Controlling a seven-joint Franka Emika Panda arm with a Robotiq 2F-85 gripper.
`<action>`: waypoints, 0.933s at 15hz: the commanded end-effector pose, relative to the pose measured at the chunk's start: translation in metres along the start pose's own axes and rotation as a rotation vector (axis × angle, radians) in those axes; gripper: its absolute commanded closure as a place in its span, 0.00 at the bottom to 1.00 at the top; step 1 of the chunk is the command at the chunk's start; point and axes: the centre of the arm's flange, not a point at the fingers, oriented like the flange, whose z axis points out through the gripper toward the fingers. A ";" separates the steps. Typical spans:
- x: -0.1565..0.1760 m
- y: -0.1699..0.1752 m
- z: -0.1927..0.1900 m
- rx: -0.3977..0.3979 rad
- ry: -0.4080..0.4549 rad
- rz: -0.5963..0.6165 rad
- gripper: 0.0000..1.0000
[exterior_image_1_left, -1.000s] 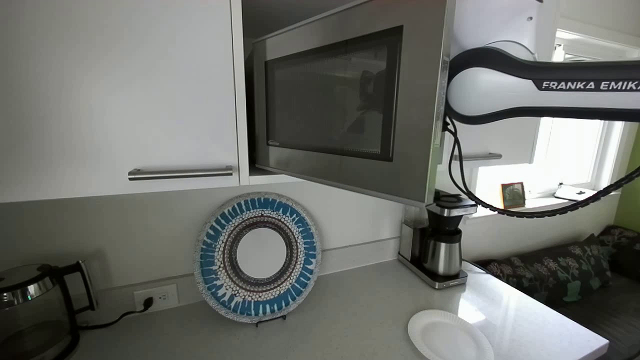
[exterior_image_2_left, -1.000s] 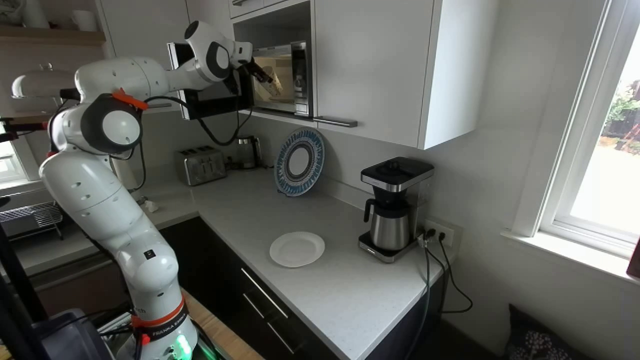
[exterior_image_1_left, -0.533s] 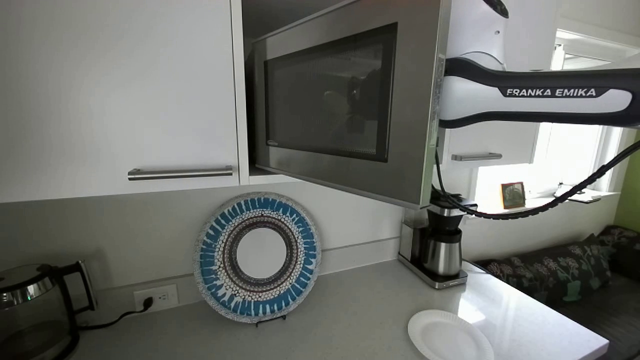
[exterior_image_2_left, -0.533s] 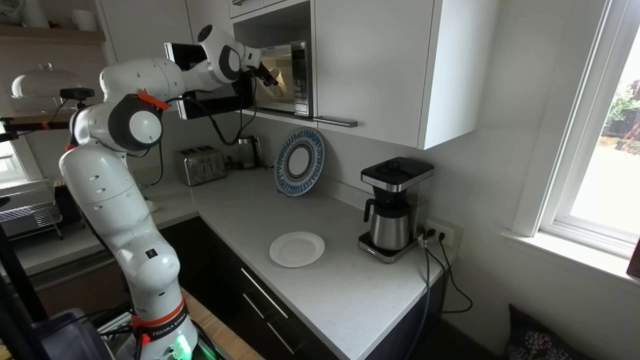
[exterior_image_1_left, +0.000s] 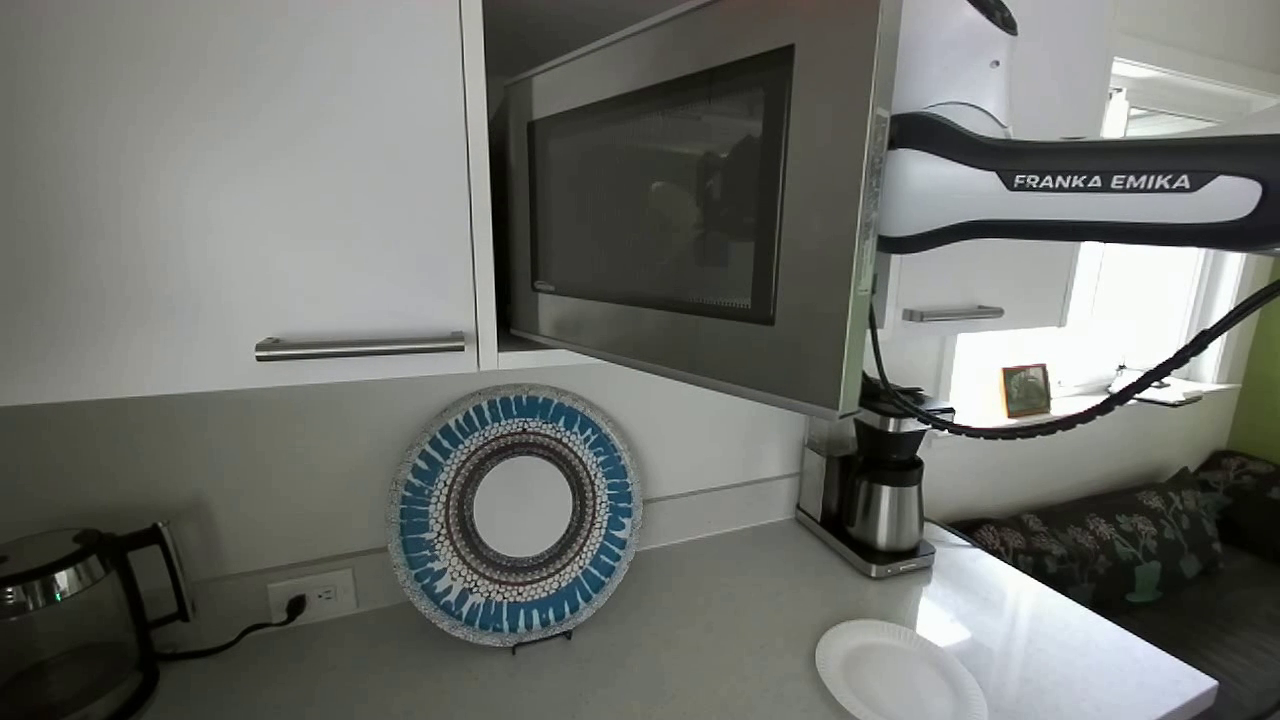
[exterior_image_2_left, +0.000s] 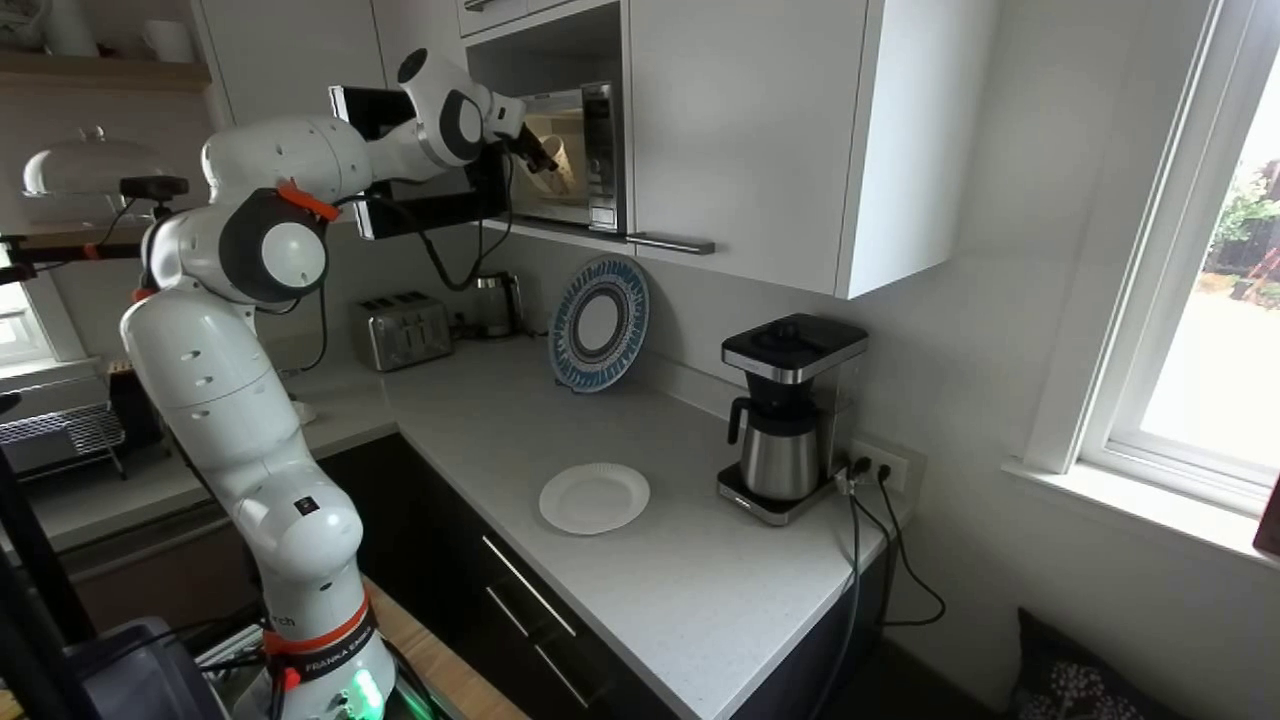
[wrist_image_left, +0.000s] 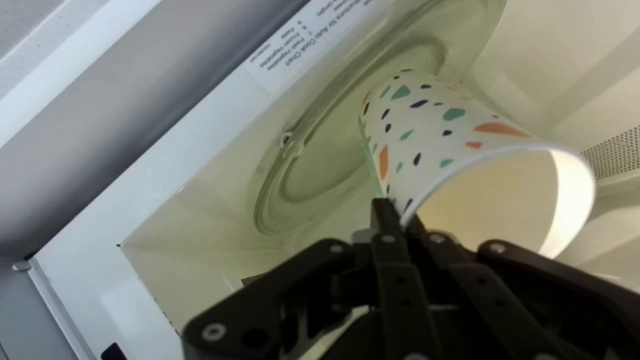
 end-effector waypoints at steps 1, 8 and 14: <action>-0.001 -0.011 0.005 -0.019 -0.034 0.107 0.99; -0.004 -0.035 0.011 -0.098 -0.072 0.323 0.99; -0.007 -0.051 0.029 -0.084 -0.059 0.432 0.95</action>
